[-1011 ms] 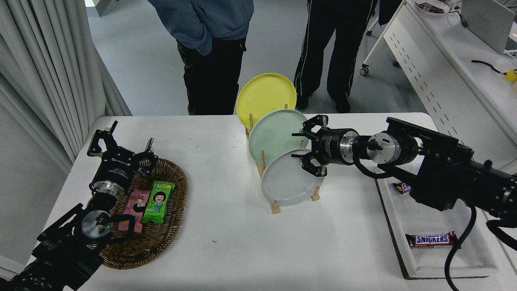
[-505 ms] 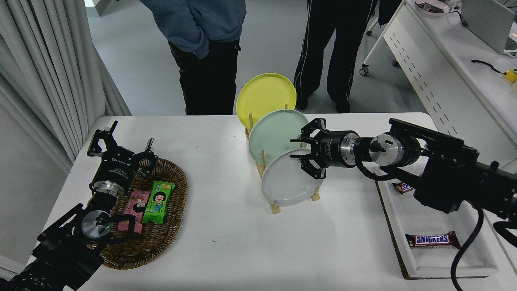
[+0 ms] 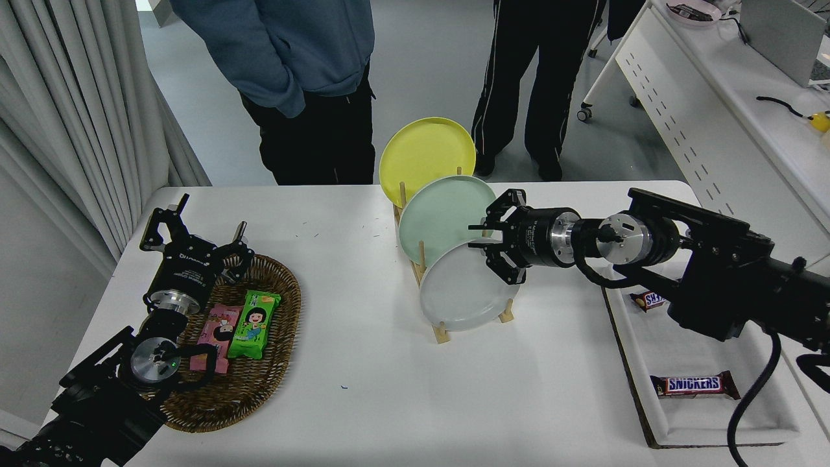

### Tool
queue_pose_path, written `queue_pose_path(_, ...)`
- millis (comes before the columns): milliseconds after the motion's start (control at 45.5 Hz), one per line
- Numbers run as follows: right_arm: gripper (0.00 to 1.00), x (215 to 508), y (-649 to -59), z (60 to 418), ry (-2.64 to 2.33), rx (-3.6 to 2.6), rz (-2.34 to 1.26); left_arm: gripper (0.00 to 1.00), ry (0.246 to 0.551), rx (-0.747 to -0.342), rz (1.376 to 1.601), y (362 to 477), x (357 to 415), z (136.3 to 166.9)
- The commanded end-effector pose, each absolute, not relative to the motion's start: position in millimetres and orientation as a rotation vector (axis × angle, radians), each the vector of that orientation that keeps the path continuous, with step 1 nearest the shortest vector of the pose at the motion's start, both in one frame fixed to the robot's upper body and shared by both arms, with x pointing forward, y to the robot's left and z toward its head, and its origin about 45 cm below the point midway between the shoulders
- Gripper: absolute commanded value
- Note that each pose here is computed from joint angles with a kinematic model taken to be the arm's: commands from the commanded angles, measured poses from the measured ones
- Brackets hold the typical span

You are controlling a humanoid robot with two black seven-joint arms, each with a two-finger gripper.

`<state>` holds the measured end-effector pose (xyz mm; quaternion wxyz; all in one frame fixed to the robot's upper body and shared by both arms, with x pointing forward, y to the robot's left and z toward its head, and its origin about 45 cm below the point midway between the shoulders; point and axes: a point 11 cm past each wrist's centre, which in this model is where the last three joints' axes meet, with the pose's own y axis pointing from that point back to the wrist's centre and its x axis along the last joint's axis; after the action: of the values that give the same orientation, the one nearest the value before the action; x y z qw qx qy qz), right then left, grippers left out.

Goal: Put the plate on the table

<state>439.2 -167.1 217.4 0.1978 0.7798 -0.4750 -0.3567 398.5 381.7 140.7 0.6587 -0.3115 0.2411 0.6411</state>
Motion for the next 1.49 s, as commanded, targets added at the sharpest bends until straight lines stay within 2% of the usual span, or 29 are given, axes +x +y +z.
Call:
queue_pose_path(0,0.05,441.3,-169.6,220.3,-1.337,2.184,-0.99,1.0,0.546,-0.706,1.452,381.8,398.5,140.7)
queue_pose_path(88,0.0,441.9,-172.4,221.3,-1.341,2.181,-0.988,1.0,0.546,-0.705,1.451,381.7,398.5,140.7)
queue_pose_path(374,0.0,441.8,-171.4,227.3,-1.318,2.187,-1.009,1.0,0.546,-0.706,1.452,381.8,398.5,140.7)
queue_pose_path(945,0.0,459.2,-196.5,315.9,-1.396,2.302,-1.181,1.0,0.546,-0.705,1.451,381.7,398.5,140.7)
queue_pose_path(1209,0.0,439.0,-190.5,341.2,-1.393,2.246,-1.449,1.0,0.546,-0.706,1.452,381.8,398.5,140.7)
queue_pose_path(1341,0.0,429.2,-190.5,340.7,-1.412,2.138,-1.579,1.0,0.546,-0.705,1.451,381.7,398.5,140.7)
queue_pose_path(1473,0.0,419.7,-197.5,320.2,-1.472,1.917,-1.717,1.0,0.546,-0.705,1.451,381.7,398.5,140.7)
